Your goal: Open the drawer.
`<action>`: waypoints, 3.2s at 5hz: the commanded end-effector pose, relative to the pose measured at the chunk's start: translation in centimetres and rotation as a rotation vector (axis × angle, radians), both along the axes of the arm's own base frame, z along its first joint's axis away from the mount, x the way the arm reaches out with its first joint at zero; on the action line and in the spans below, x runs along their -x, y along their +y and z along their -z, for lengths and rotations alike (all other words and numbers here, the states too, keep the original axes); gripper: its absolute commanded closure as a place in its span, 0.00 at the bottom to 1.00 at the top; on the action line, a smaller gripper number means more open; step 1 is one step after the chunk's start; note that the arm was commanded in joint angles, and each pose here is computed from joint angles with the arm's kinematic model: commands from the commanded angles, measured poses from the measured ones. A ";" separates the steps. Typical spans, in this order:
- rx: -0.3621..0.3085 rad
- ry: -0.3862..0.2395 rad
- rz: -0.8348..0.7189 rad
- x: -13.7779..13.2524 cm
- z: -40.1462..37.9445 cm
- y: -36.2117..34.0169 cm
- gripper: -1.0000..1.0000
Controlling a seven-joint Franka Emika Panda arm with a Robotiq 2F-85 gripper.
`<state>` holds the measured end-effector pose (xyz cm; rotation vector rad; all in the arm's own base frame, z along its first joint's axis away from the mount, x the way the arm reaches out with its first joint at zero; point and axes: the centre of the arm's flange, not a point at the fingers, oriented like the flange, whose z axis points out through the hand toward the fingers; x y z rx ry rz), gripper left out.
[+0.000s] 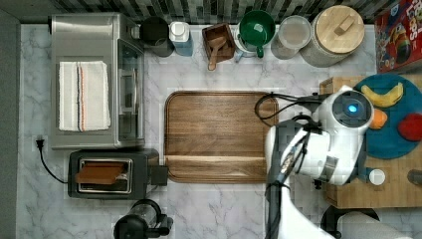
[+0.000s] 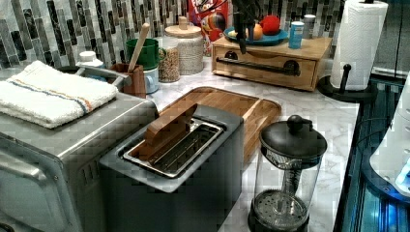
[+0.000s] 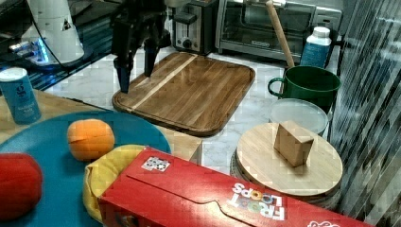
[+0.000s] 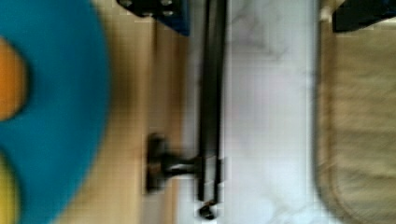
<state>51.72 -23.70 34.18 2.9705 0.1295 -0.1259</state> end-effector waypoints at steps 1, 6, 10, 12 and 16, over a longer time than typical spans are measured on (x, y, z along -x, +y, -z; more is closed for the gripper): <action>0.019 -0.126 0.047 -2.5 -2.9 0.4 0.00; 0.022 -0.165 0.074 -1.2 3.8 0.2 0.00; -0.008 -0.194 0.094 -0.4 8.0 1.9 0.00; -0.010 -0.183 0.086 -0.5 10.2 2.3 0.00; -0.103 -0.156 0.172 -0.6 9.4 14.0 0.00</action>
